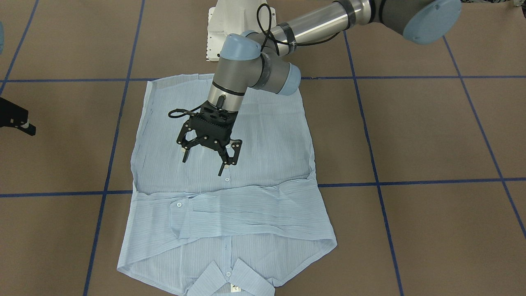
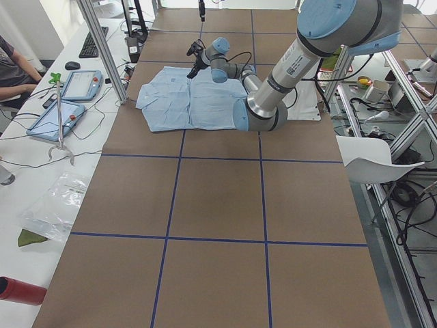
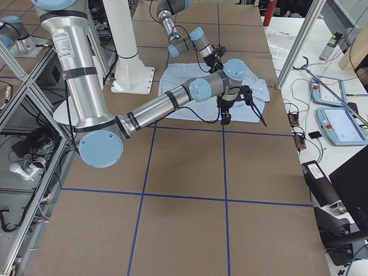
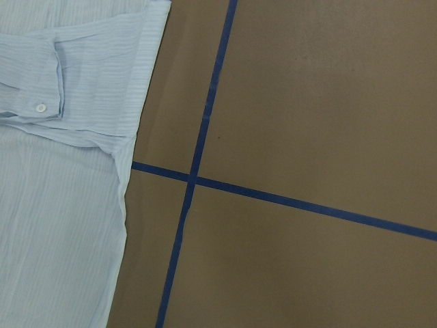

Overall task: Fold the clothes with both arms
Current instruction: 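Lay the sleeve over the folded sleeve and open the left gripper, then withdraw the left gripper while the right gripper moves to the hem corner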

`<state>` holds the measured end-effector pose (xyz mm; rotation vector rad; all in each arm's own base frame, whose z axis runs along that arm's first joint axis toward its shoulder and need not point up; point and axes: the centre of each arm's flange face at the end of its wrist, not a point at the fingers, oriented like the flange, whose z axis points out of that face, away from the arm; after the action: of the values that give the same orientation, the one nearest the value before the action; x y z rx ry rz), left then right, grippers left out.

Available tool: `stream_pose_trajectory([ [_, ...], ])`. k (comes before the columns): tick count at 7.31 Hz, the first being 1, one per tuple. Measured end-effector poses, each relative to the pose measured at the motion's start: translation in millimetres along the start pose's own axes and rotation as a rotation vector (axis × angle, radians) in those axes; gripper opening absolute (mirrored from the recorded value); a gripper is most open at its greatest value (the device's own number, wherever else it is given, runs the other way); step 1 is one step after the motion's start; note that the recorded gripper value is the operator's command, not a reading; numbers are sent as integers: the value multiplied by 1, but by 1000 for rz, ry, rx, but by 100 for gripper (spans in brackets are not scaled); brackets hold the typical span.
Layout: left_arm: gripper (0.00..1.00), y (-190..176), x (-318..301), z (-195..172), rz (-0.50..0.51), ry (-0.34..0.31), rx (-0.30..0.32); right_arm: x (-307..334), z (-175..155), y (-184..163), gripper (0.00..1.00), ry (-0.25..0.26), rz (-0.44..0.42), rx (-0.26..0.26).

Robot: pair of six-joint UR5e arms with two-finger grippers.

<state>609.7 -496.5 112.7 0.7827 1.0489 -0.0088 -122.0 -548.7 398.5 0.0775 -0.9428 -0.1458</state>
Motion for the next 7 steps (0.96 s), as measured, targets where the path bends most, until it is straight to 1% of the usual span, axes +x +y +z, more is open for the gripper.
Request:
stream_pose_trajectory([
  [1,100,7,-37,-39,0,-10,-38,-7,-1,3,100,-1,22,5],
  [2,100,7,-67,-76,-3,-23,-99,-20,-2,11,100,2,29,10],
  [3,100,8,-92,-107,-12,-39,-166,-43,4,22,100,17,41,13],
  [5,100,37,-146,-145,-29,-71,-273,-102,32,52,100,68,54,15],
  [6,100,53,-171,-159,-40,-86,-313,-130,45,69,100,79,74,12],
  [7,100,62,-186,-168,-57,-92,-351,-157,57,89,100,85,101,9],
])
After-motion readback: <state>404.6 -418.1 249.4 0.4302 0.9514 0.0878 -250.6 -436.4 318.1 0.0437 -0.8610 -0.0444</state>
